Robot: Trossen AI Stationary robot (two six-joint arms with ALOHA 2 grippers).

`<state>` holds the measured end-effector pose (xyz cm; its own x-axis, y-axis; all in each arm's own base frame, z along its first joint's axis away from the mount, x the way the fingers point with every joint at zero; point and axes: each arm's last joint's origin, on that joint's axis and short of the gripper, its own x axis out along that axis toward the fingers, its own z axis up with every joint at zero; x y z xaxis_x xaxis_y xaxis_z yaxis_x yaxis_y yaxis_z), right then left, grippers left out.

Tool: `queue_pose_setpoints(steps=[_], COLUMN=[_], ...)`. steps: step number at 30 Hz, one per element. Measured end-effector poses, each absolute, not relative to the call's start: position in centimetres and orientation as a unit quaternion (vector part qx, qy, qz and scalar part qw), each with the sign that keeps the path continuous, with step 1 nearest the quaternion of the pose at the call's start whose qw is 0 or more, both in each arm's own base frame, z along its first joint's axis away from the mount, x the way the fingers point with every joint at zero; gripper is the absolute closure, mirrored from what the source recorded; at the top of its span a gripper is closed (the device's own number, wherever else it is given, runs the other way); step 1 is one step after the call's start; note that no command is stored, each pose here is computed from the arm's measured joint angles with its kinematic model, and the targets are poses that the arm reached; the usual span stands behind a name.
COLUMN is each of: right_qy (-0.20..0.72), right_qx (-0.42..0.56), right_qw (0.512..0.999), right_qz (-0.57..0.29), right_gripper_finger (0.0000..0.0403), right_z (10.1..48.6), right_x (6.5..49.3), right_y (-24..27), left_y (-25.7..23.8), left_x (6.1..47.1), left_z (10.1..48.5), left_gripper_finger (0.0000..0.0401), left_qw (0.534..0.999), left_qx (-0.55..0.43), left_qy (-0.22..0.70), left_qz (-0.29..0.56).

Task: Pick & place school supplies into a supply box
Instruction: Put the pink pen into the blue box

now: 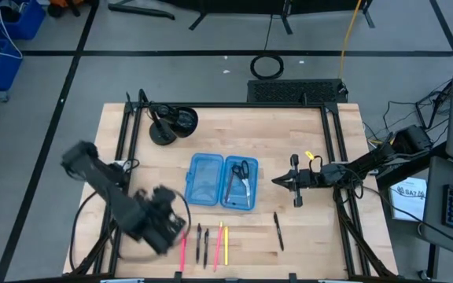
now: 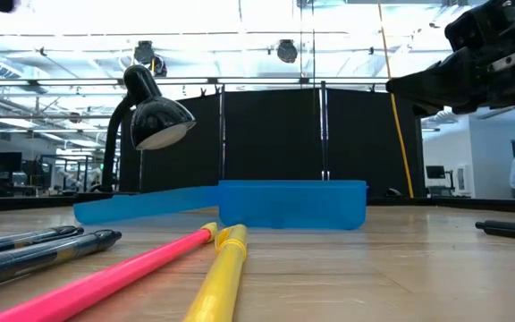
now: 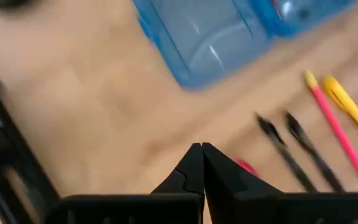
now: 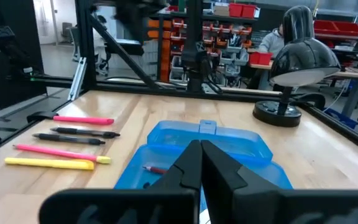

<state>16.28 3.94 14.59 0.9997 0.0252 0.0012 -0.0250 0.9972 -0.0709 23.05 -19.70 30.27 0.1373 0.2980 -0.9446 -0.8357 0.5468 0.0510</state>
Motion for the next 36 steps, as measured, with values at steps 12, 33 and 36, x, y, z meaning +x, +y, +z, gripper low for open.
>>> queue_pose_setpoints(steps=[12, 33, 36], right_qy=[-0.038, -0.064, -0.064], right_qx=[-0.053, -0.047, -0.046], right_qw=[0.997, 0.994, 0.994], right_qz=[0.051, 0.072, 0.072], right_gripper_finger=[0.0403, 0.0403, 0.0403], right_z=[15.2, 15.7, 15.7], right_x=[16.2, 16.2, 16.2], right_y=[4.2, 4.3, 4.3], left_y=[-28.2, -29.4, -29.9], left_x=[25.1, 29.4, 28.7], left_z=[23.3, 18.9, 18.9], left_gripper_finger=[0.0269, 0.0156, 0.0170], left_qw=[0.677, 0.595, 0.593], left_qx=[-0.311, -0.422, -0.423], left_qy=[0.495, 0.538, 0.535], left_qz=[0.448, 0.421, 0.428])
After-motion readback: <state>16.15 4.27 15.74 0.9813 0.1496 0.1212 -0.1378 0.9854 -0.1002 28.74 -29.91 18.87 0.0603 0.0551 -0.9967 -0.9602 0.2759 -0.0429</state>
